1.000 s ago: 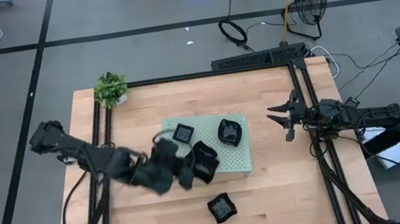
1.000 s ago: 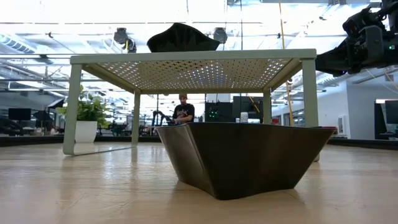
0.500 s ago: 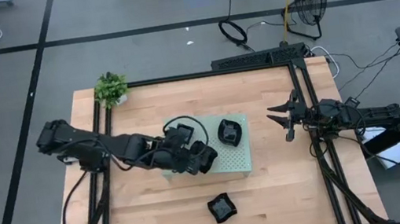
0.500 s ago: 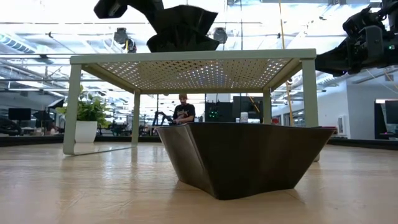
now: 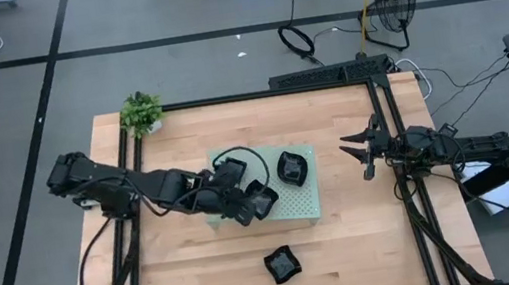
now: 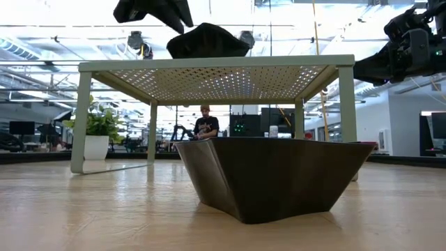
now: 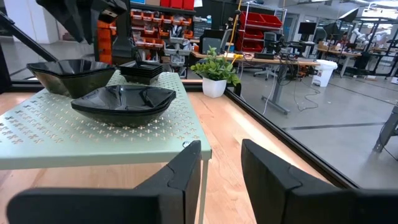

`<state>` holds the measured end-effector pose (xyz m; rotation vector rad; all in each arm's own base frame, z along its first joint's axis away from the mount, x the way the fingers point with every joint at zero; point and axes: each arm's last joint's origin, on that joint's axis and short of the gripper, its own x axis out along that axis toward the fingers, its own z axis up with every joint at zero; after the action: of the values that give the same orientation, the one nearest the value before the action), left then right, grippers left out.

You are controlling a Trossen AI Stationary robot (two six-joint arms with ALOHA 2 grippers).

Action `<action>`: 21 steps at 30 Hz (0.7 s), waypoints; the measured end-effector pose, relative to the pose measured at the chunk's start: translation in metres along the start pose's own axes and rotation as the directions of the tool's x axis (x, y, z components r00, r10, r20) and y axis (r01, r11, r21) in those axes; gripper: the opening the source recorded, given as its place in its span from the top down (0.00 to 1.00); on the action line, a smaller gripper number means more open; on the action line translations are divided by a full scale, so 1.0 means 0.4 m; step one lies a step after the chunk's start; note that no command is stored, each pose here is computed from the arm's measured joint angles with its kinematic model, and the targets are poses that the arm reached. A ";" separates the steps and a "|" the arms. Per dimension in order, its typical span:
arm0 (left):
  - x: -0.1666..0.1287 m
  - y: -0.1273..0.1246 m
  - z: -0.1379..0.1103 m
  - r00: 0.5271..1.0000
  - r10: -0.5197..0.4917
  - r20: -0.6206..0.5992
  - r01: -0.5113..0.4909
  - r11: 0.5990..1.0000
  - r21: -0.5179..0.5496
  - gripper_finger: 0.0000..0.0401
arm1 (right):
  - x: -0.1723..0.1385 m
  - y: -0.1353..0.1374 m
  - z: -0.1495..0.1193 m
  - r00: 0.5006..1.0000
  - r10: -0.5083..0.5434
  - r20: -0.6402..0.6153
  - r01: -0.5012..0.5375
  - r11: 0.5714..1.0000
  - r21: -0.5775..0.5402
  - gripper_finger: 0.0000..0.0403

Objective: Pick & Place Mini shaped plates
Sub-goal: Stack the distorted square plate on top of the distorted square plate on the shelf

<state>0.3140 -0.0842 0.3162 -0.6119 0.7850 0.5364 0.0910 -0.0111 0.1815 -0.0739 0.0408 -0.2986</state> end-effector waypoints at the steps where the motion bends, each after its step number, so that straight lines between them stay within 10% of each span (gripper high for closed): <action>1: -0.001 -0.004 -0.001 1.000 -0.017 -0.003 0.017 0.999 0.034 0.79 | 0.000 0.000 0.000 1.000 0.000 0.000 0.000 1.000 0.000 0.75; 12: -0.044 -0.116 -0.066 0.945 -0.328 0.013 0.308 0.898 0.315 0.77 | 0.000 0.000 0.000 1.000 -0.001 0.000 0.001 1.000 0.000 0.75; 21: 0.116 -0.180 -0.222 0.958 -0.226 -0.178 0.259 0.946 0.193 0.72 | 0.000 0.000 0.000 1.000 0.000 0.000 0.000 1.000 0.000 0.75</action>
<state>0.3453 -0.1850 0.2525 -0.5435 0.8852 0.1749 0.0910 -0.0111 0.1815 -0.0743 0.0412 -0.2991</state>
